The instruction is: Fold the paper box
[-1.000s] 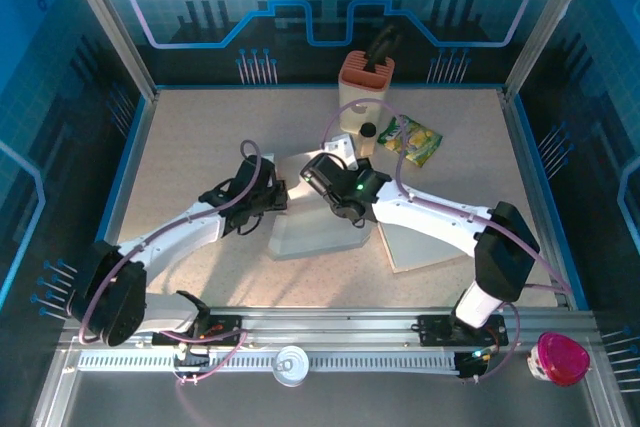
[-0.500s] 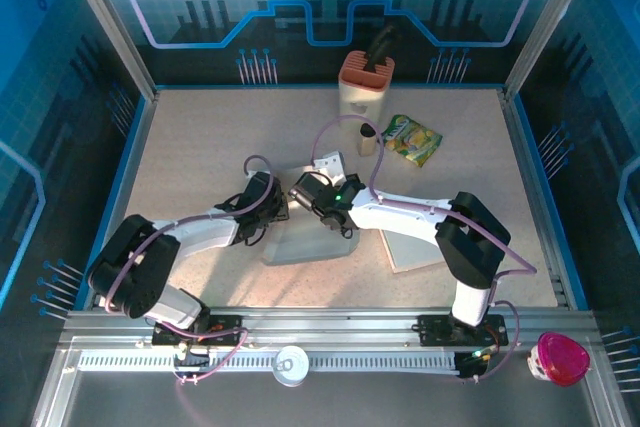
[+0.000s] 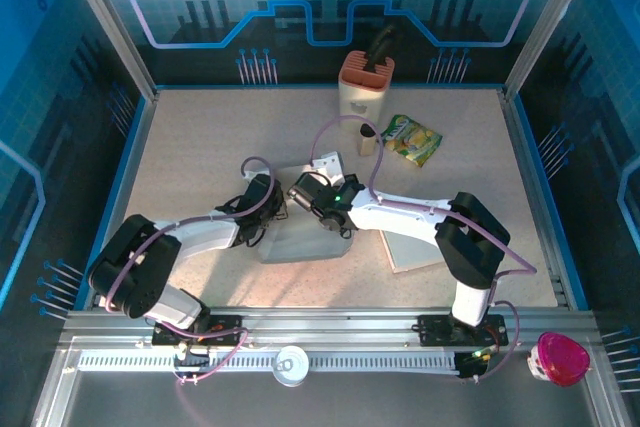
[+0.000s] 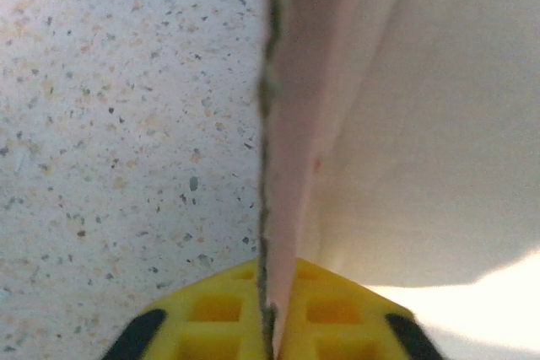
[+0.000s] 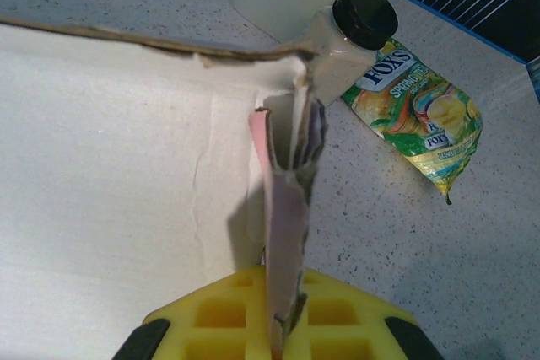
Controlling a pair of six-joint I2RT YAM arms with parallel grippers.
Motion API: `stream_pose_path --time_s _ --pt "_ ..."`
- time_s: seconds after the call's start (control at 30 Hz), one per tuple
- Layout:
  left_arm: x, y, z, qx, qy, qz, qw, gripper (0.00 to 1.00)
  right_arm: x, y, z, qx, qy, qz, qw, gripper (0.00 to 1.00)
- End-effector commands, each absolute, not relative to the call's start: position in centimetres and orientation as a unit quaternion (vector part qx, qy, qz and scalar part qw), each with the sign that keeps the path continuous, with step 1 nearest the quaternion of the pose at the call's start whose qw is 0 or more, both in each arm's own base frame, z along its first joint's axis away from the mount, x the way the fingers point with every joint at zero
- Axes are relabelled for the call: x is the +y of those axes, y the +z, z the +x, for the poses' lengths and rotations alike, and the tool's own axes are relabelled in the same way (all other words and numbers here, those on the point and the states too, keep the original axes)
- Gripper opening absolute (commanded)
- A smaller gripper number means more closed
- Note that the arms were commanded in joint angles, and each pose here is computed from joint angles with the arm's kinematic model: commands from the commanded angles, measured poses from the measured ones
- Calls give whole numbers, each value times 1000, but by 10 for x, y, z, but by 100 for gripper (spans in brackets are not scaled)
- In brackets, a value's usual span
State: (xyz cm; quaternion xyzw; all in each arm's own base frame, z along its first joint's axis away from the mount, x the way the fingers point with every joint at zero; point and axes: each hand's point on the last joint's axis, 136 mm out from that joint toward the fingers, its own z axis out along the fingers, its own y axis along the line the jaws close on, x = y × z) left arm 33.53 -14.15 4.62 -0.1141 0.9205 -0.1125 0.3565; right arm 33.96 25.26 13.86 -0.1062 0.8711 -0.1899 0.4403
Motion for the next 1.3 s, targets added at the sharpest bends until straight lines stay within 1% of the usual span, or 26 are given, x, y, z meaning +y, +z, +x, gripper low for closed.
stream_pose_path --time_s 0.0,0.3,0.37,0.47,0.53,0.7,0.8,0.83,0.93,0.97,1.0,1.07,1.27 --pt "-124 35 328 925 -70 -127 350 0 250 135 337 865 -214 -116 439 0" --pt "-113 31 319 921 -47 -155 354 0 252 128 336 866 -220 -115 434 0" --pt "-112 33 318 921 -46 -151 356 16 252 128 336 865 -221 -117 435 0" --pt "-111 42 322 919 -49 -144 363 28 252 128 336 865 -220 -120 436 0" --pt "-110 47 326 919 -57 -140 364 32 252 130 336 864 -217 -120 437 0" --pt "-117 56 334 917 -87 -119 369 35 254 127 336 866 -216 -123 434 0" --pt "-124 58 338 918 -104 -103 369 35 253 126 336 867 -215 -123 433 0" --pt "-126 59 339 917 -114 -98 369 33 254 126 336 867 -215 -124 432 0" --pt "-129 61 340 916 -120 -92 371 22 253 126 336 867 -215 -124 431 0" --pt "-130 62 341 916 -121 -89 372 22 253 125 336 868 -215 -124 431 0" --pt "-131 62 341 916 -125 -85 373 23 253 125 337 868 -214 -124 430 0" --pt "-138 65 340 913 -141 -71 377 33 252 125 337 870 -212 -123 429 0" --pt "-144 74 336 907 -166 -51 385 44 250 124 339 871 -210 -121 426 0"
